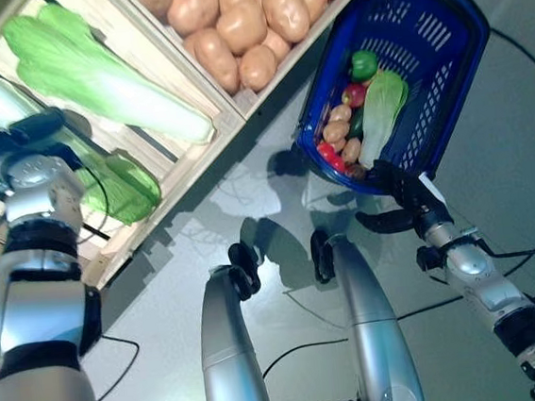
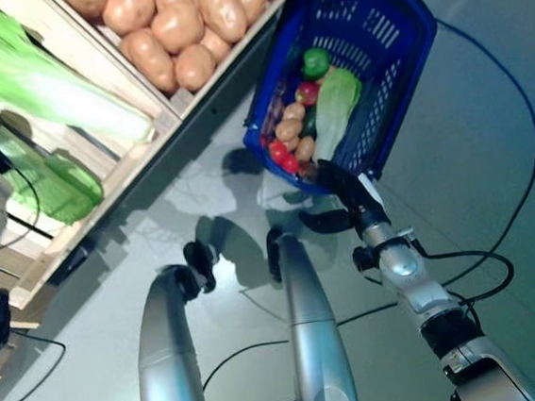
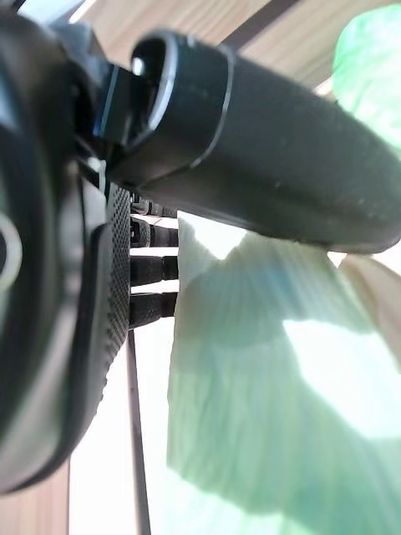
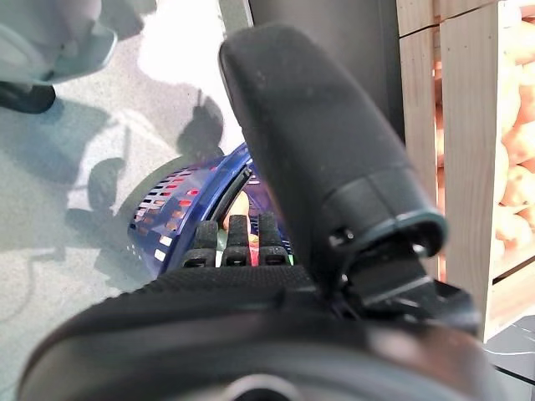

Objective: Put vegetables into the basket

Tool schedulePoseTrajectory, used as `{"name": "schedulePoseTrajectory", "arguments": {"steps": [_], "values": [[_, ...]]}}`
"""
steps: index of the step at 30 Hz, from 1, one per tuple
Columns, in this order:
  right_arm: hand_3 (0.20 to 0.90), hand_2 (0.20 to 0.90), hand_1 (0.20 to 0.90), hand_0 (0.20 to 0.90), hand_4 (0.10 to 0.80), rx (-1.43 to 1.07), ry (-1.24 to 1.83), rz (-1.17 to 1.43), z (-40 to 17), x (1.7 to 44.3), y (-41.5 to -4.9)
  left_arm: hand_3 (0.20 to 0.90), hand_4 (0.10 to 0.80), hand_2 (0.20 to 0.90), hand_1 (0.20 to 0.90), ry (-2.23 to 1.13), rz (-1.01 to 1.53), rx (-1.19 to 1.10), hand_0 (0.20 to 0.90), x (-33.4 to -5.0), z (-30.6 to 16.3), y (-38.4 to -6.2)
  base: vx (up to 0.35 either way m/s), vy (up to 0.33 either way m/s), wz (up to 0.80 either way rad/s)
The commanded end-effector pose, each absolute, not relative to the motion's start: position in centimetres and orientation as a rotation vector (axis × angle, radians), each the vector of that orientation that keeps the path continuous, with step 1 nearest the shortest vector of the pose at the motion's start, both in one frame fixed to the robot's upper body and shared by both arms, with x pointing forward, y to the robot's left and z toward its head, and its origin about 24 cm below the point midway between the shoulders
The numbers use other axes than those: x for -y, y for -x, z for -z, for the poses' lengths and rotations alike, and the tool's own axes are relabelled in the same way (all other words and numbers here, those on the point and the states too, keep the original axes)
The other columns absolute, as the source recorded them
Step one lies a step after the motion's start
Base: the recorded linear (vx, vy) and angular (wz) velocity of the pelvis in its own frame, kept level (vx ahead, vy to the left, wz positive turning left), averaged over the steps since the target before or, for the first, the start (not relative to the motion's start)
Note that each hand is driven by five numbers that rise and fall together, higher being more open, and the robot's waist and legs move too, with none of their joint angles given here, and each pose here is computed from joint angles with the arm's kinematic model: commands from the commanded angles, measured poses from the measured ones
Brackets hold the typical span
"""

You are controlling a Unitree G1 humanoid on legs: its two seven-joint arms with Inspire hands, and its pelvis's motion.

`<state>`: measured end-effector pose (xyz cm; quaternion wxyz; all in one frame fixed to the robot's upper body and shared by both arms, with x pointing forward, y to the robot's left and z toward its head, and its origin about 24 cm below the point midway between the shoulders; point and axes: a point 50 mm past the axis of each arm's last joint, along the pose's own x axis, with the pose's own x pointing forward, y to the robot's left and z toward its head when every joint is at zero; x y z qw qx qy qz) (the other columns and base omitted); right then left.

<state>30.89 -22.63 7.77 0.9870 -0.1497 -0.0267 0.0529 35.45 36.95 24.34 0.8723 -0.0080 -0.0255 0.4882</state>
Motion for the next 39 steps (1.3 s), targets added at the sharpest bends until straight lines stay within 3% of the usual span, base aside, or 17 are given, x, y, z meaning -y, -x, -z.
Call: {"name": "schedulePoseTrajectory", "arguments": {"steps": [1, 21, 30, 39], "values": [[0.900, 0.900, 0.900, 0.900, 0.800, 0.299, 0.305, -0.086, -12.5, 22.8, -30.7, 0.300, 0.400, 0.300, 0.300, 0.031, -0.931, 0.059, 0.300, -38.0, -26.7, -35.2, 0.000, 0.000, 0.00], [0.900, 0.900, 0.900, 0.900, 0.800, 0.319, 0.249, -0.132, -13.1, 21.9, -30.7, 0.300, 0.400, 0.300, 0.300, -0.061, -0.881, 0.090, 0.300, -37.6, -24.5, -35.0, 0.003, -0.043, -0.01], [0.900, 0.900, 0.900, 0.900, 0.800, 0.283, 0.203, -0.156, -11.3, 20.9, -30.0, 0.300, 0.400, 0.300, 0.300, -0.032, -0.588, 0.109, 0.300, -34.3, -19.8, -35.5, 0.039, -0.090, 0.04], [0.900, 0.900, 0.900, 0.900, 0.800, 0.347, 0.142, -0.071, -10.5, 20.5, -28.7, 0.300, 0.400, 0.300, 0.300, -0.118, -0.343, 0.172, 0.300, -31.4, -16.0, -33.5, 0.065, -0.114, 0.06]]}}
